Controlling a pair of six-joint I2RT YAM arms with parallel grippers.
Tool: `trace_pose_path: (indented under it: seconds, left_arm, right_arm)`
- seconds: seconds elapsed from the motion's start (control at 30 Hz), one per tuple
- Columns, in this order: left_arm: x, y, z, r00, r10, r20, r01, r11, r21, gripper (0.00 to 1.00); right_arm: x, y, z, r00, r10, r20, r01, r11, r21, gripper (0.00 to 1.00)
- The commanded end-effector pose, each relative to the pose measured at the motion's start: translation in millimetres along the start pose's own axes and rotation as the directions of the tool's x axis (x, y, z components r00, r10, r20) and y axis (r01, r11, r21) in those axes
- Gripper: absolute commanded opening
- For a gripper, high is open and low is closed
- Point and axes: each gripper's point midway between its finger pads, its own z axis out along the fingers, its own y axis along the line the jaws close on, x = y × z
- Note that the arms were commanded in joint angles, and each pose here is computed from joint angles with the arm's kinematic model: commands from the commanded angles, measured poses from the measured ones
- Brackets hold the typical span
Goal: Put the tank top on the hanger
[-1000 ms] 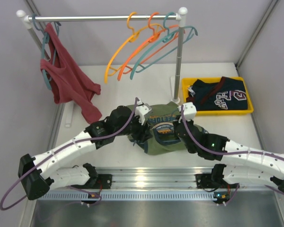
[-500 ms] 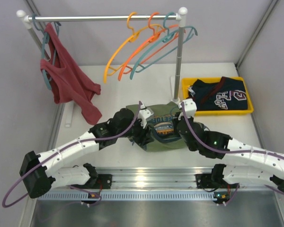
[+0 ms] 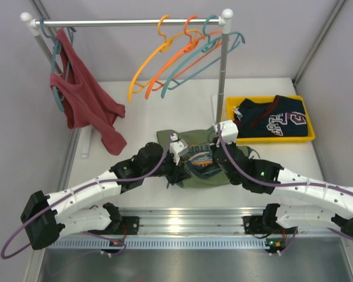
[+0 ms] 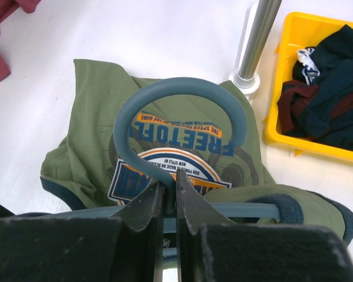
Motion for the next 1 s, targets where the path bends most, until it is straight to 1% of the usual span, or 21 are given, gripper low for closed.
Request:
trace_pose_path:
  seconds: [0.0,0.1,0.13,0.17,0.2,0.27,0.3,0.37,0.4,0.47,0.5,0.57,0.6,0.67,0.77,0.83,0.87,0.9,0.93,0.97]
  left_arm:
    - [-31,-6,-5,0.98,0.01,0.198,-0.012,1.0,0.009,0.0]
    - [-30,-7,-9,0.966,-0.011,0.257,0.007,1.0,0.016,0.0]
    - [-30,-9,-9,0.963,-0.019,0.27,0.014,1.0,0.019,0.0]
    - [-29,-8,-10,0.959,-0.021,0.283,0.018,1.0,0.016,0.0]
    - [-25,-9,-11,0.955,-0.032,0.293,0.028,0.999,0.018,0.0]
    - [-29,-9,-14,0.941,-0.027,0.339,0.027,1.0,0.006,0.0]
    - [-27,-8,-16,0.937,-0.033,0.348,0.038,0.999,-0.006,0.0]
    - [-29,-5,-19,0.927,-0.036,0.375,0.051,0.998,-0.028,0.0]
    - [-28,-4,-23,0.92,-0.046,0.39,0.064,0.997,-0.033,0.0]
    - [-29,0,-29,0.905,-0.055,0.422,0.086,0.995,-0.056,0.0]
    - [-28,6,-35,0.892,-0.065,0.447,0.112,0.99,-0.08,0.0]
    - [-27,14,-41,0.879,-0.076,0.472,0.148,0.982,-0.116,0.0]
    - [-28,20,-48,0.86,-0.089,0.503,0.18,0.974,-0.136,0.0]
    - [-26,28,-58,0.837,-0.108,0.537,0.23,0.959,-0.166,0.0]
    - [-26,33,-69,0.815,-0.118,0.567,0.267,0.946,-0.186,0.0]
    - [-23,36,-73,0.816,-0.121,0.565,0.28,0.938,-0.203,0.0]
    - [-29,33,-79,0.806,-0.117,0.58,0.28,0.939,-0.198,0.0]
    - [-25,35,-80,0.82,-0.111,0.561,0.276,0.936,-0.219,0.0]
    - [-27,37,-84,0.82,-0.103,0.563,0.278,0.931,-0.235,0.0]
    - [-37,35,-92,0.812,-0.095,0.576,0.279,0.93,-0.239,0.0]
  right_arm:
    - [-31,16,-6,0.996,0.072,0.056,-0.07,0.996,-0.047,0.0]
    - [-30,17,-5,0.997,0.067,0.05,-0.065,0.997,-0.045,0.08]
    - [-30,18,-5,0.996,0.071,0.05,-0.068,0.996,-0.05,0.14]
    - [-31,20,-5,0.996,0.07,0.049,-0.067,0.996,-0.054,0.18]
    - [-30,20,-4,0.997,0.067,0.047,-0.065,0.996,-0.056,0.25]
    - [-30,24,-3,0.997,0.066,0.04,-0.063,0.996,-0.062,0.31]
    - [-30,24,-3,0.997,0.062,0.036,-0.06,0.996,-0.062,0.39]
    - [-32,26,-4,0.997,0.066,0.035,-0.063,0.996,-0.07,0.49]
    - [-33,27,-5,0.997,0.069,0.036,-0.066,0.995,-0.076,0.59]
    - [-38,26,-7,0.996,0.075,0.042,-0.072,0.994,-0.079,0.66]
    - [-40,27,-7,0.996,0.075,0.043,-0.071,0.994,-0.083,0.74]
    - [-46,27,-10,0.996,0.076,0.049,-0.072,0.993,-0.089,0.8]
    - [-51,27,-12,0.996,0.078,0.053,-0.072,0.993,-0.093,0.85]
    - [-60,28,-15,0.995,0.082,0.058,-0.076,0.992,-0.101,0.9]
    - [-72,28,-20,0.992,0.1,0.075,-0.092,0.989,-0.114,0.93]
    - [-78,26,-24,0.989,0.116,0.088,-0.105,0.987,-0.118,0.94]
    - [-83,24,-27,0.987,0.129,0.098,-0.117,0.986,-0.121,0.95]
    - [-83,22,-27,0.988,0.123,0.096,-0.112,0.987,-0.114,0.96]
    - [-84,19,-28,0.987,0.123,0.1,-0.113,0.989,-0.099,0.96]
    - [-88,18,-29,0.987,0.124,0.104,-0.115,0.989,-0.093,0.97]
